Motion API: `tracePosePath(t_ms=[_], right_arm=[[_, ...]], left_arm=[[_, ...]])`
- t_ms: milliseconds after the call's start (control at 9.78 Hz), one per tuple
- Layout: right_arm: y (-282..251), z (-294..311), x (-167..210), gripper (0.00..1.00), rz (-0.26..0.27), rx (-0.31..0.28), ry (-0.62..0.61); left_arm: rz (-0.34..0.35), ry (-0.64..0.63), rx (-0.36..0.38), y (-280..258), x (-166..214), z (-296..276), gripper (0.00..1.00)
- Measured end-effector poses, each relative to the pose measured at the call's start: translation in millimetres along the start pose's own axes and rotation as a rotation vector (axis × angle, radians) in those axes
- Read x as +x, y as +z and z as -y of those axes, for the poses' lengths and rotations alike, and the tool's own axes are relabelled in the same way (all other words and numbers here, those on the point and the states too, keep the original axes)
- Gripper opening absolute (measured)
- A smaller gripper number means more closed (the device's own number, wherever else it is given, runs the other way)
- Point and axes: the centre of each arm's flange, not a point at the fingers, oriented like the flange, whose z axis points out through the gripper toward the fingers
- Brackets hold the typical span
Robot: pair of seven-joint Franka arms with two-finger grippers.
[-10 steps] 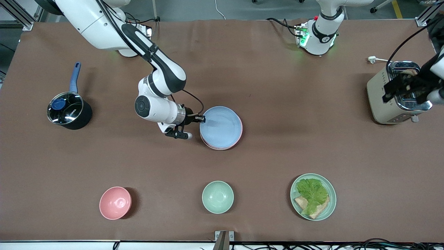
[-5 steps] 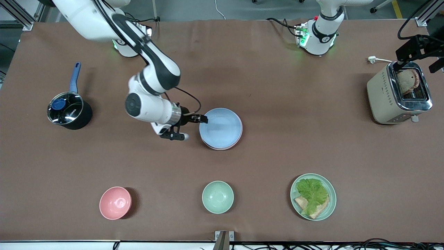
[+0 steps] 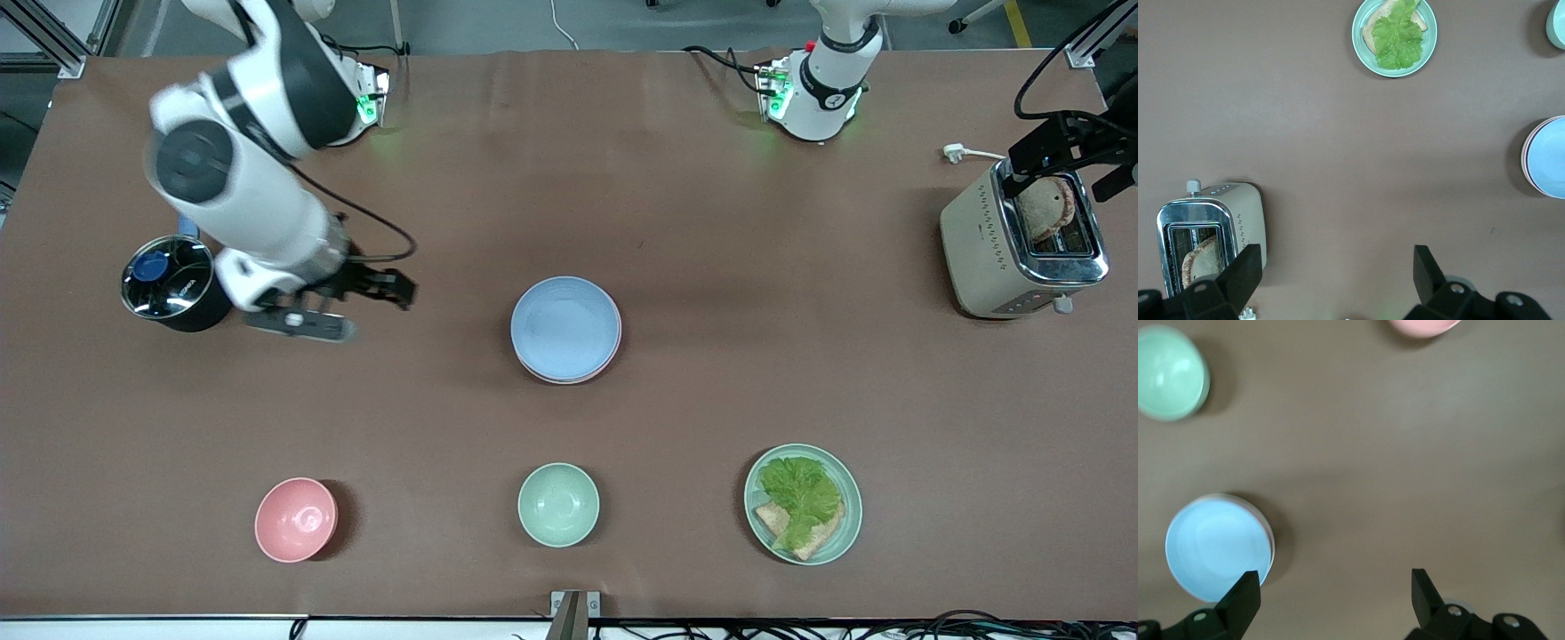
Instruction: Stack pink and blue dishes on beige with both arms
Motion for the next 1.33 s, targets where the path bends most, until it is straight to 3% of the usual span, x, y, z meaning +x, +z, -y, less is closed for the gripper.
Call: tracePosePath(t_ms=[205,409,614,716,920,1330], right_arm=[[-61,-85,30,1.00,-0.077,-0.027,0.091],[-97,-178,39,1.00,-0.065,-0.078,0.022],[-126,-244,48,1.00,-0.089,-0.087,0.036],[-136,-264,47,1.00,-0.075,-0.092,0.022],[-133,-255,39,1.00,-0.023,-0.073,-0.024],[-126,-243,32,1.00,-0.011,-0.064,-0.045]], left_arm=[[-0.012,-0.009,0.002,-6,-3,1,1.00],[-0.016,-0.027,0.003,-9,-5,-4,1.00],[-0.010,-0.028,0.003,-5,-4,-5,1.00],[-0.007,-0.028,0.003,-4,-3,-5,1.00],[0.002,-0.027,0.002,1,0,-5,1.00],[0.009,-0.028,0.002,5,2,-5,1.00]])
